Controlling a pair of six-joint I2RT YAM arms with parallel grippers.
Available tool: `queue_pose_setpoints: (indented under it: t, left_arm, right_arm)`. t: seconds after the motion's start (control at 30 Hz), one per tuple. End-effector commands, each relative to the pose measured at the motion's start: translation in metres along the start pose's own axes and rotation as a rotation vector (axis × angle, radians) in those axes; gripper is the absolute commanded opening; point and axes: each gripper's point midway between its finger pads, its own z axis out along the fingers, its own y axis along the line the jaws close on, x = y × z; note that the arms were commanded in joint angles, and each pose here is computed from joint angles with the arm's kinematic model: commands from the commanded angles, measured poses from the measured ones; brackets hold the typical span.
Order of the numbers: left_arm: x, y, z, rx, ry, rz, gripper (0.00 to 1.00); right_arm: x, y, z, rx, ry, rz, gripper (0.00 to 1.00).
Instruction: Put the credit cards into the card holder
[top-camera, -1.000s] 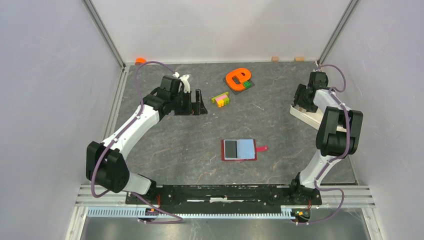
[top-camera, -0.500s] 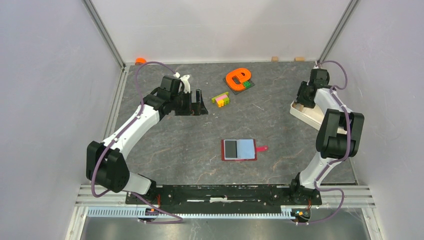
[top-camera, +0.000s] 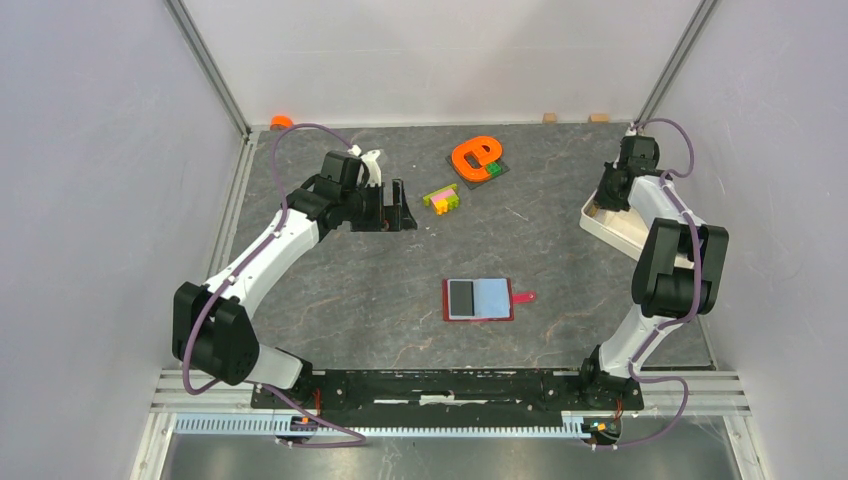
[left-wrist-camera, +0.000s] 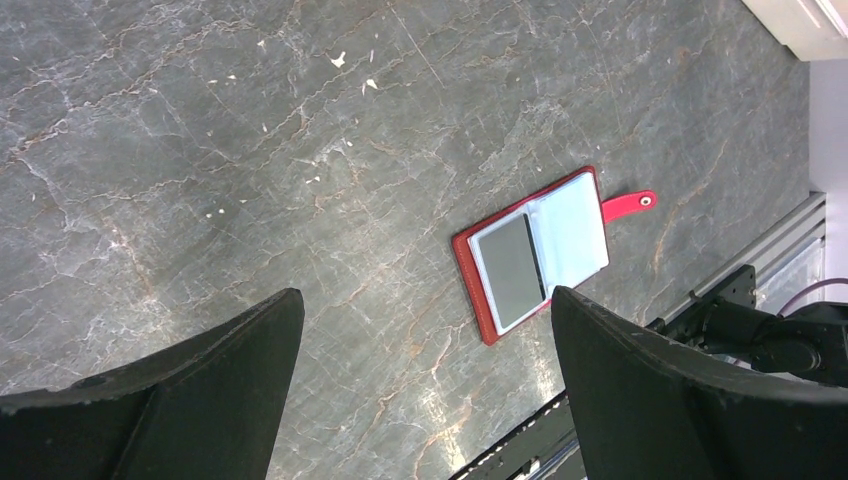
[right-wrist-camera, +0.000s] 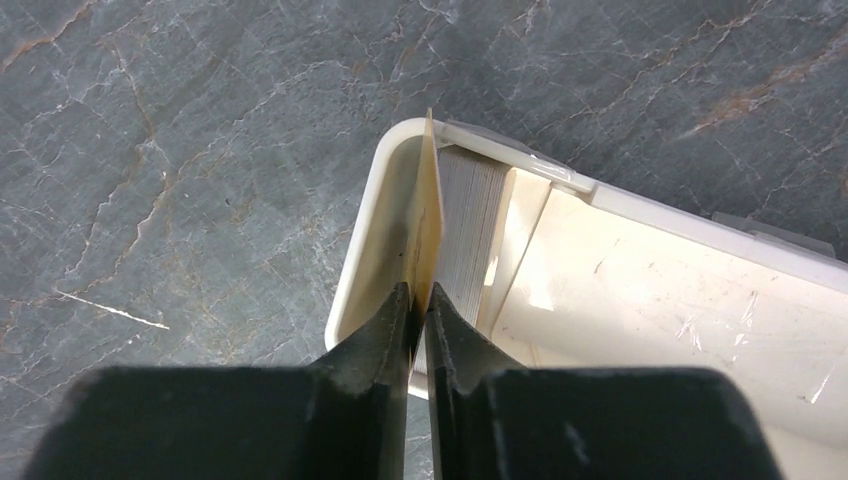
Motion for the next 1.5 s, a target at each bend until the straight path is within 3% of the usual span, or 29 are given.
queue_pose_setpoints:
  t: [0.0, 0.13, 0.33, 0.5, 0.7, 1.0, 1.1, 1.23, 1.47]
  left_arm:
    - [0.000, -0.002, 0.003, 0.029, -0.002, 0.015, 0.99]
    - [0.000, -0.001, 0.003, 0.021, -0.005, 0.017, 0.99]
    - [0.000, -0.006, 0.001, 0.049, -0.022, 0.028, 0.98]
    - [-0.004, -0.016, -0.006, 0.098, -0.056, 0.059, 0.98]
    - [-0.005, -0.037, -0.018, 0.189, -0.108, 0.123, 0.97]
    - [0.013, -0.136, -0.055, 0.592, -0.182, 0.086, 0.97]
    - [0.018, -0.166, -0.074, 0.687, -0.219, 0.100, 0.97]
    - [0.025, -0.173, -0.080, 0.719, -0.235, 0.055, 0.98]
    - [0.032, -0.181, -0.087, 0.799, -0.225, -0.023, 0.94]
  right_arm:
    - [-0.030, 0.010, -0.006, -0.044, -0.082, -0.006, 0.10]
    - [-0.041, 0.013, -0.020, -0.055, -0.133, 0.008, 0.00]
    - [-0.067, 0.016, -0.063, -0.075, -0.233, 0.023, 0.00]
    - [-0.062, 0.030, -0.100, -0.164, -0.265, 0.028, 0.00]
    - [-0.011, 0.080, -0.148, -0.396, -0.244, -0.068, 0.00]
    - [0.119, 0.203, -0.241, -1.054, -0.084, -0.252, 0.00]
    - [0.140, 0.225, -0.278, -1.235, -0.088, -0.254, 0.00]
    - [0.156, 0.243, -0.325, -1.417, -0.104, -0.276, 0.00]
    - [0.172, 0.256, -0.368, -1.593, -0.079, -0.344, 0.00]
